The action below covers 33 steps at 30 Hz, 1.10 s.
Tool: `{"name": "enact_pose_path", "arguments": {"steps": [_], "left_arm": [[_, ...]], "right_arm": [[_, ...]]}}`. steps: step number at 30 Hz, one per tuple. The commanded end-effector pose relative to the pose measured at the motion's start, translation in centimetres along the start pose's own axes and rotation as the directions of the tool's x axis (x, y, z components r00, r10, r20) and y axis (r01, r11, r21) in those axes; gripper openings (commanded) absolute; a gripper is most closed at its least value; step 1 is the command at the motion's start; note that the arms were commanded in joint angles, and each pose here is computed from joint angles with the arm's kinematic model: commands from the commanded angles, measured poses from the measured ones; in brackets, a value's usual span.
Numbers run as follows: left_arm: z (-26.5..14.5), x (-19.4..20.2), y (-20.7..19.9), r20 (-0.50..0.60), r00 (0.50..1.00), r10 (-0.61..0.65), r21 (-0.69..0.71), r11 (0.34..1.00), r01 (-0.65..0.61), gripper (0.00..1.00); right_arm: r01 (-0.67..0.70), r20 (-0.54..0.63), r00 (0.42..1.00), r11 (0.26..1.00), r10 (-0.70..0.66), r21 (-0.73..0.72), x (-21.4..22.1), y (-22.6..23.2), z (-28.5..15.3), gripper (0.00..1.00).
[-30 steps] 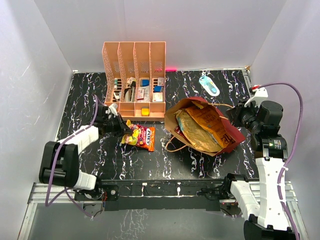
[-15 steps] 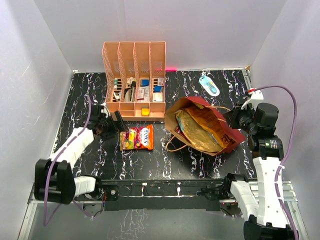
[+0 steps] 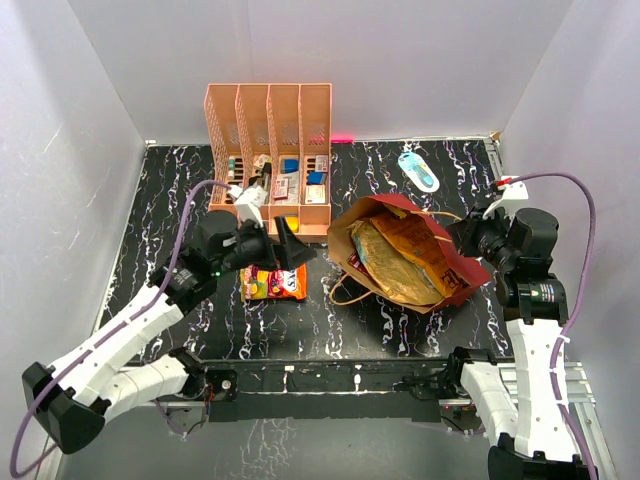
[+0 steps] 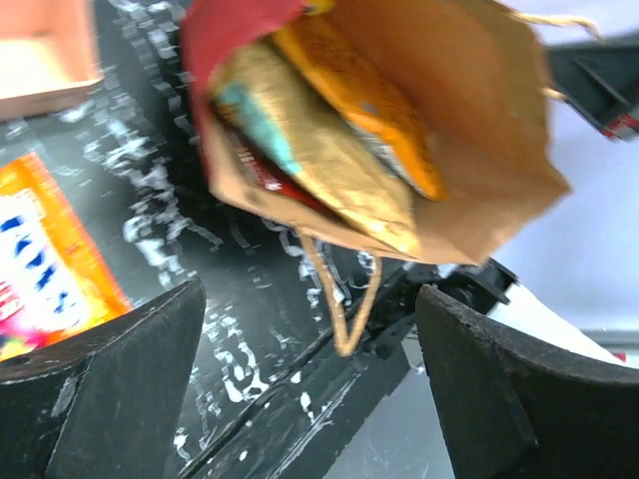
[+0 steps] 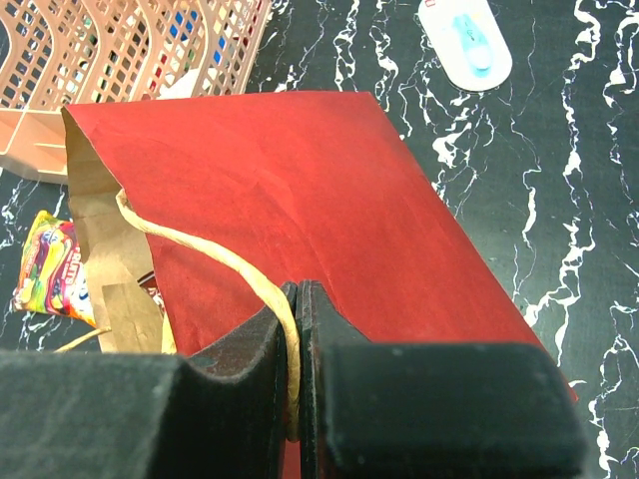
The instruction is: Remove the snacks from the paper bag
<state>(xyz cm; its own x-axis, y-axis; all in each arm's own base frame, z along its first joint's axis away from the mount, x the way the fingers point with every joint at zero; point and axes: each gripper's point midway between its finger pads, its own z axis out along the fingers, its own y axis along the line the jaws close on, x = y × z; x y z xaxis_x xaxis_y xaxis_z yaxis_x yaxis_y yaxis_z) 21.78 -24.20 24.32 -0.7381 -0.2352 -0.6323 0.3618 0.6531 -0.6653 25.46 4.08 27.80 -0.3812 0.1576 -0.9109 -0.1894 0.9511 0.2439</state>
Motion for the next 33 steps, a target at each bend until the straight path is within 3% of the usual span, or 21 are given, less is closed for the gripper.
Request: {"name": "enact_pose_path", "arguments": {"steps": [1,4,8,13,17,19,25,29,30,33], "left_arm": [[0.8,-1.3,-7.2,0.107,0.977,0.183,0.173,0.964,-0.2,0.83],[2.7,0.5,-10.4,0.129,0.922,0.366,0.155,0.91,-0.383,0.8],[5.4,3.1,-13.5,0.206,0.789,0.579,0.113,0.787,-0.607,0.79],[10.2,3.0,-13.9,0.272,0.732,0.624,0.027,0.756,-0.654,0.79],[14.7,3.1,-14.0,0.321,0.662,0.678,-0.028,0.705,-0.709,0.65],[17.0,3.1,-14.1,0.314,0.654,0.689,-0.036,0.697,-0.717,0.58],[20.4,2.7,-12.8,0.284,0.673,0.683,-0.077,0.716,-0.694,0.55],[19.5,2.4,-12.3,0.273,0.833,0.48,-0.086,0.875,-0.476,0.71],[19.5,2.4,-12.0,0.269,0.882,0.386,-0.096,0.922,-0.375,0.71],[20.0,3.9,-10.9,0.204,0.959,0.199,-0.135,0.976,-0.173,0.67]], "right_arm": [[0.046,0.062,0.997,0.999,-0.046,-0.005,-1.6,0.1,0.2,0.08],[0.047,0.06,0.997,0.999,-0.047,-0.007,-1.5,0.1,0.2,0.08],[0.048,0.056,0.997,0.999,-0.047,-0.007,-1.5,0.2,0.1,0.08],[0.049,0.055,0.997,0.999,-0.049,-0.01,-1.9,0.3,0.1,0.08],[0.048,0.061,0.997,0.998,-0.046,-0.029,-2.5,0.7,0.0,0.08],[0.047,0.064,0.997,0.998,-0.044,-0.041,-2.8,0.9,0.1,0.08],[0.05,0.077,0.996,0.997,-0.046,-0.054,-3.6,1.4,-0.2,0.08],[0.055,0.073,0.996,0.997,-0.051,-0.052,-3.6,1.4,-0.3,0.08],[0.056,0.077,0.996,0.997,-0.053,-0.049,-3.6,1.3,-0.4,0.07],[0.059,0.082,0.995,0.997,-0.054,-0.056,-3.8,1.4,-0.3,0.08]]}}
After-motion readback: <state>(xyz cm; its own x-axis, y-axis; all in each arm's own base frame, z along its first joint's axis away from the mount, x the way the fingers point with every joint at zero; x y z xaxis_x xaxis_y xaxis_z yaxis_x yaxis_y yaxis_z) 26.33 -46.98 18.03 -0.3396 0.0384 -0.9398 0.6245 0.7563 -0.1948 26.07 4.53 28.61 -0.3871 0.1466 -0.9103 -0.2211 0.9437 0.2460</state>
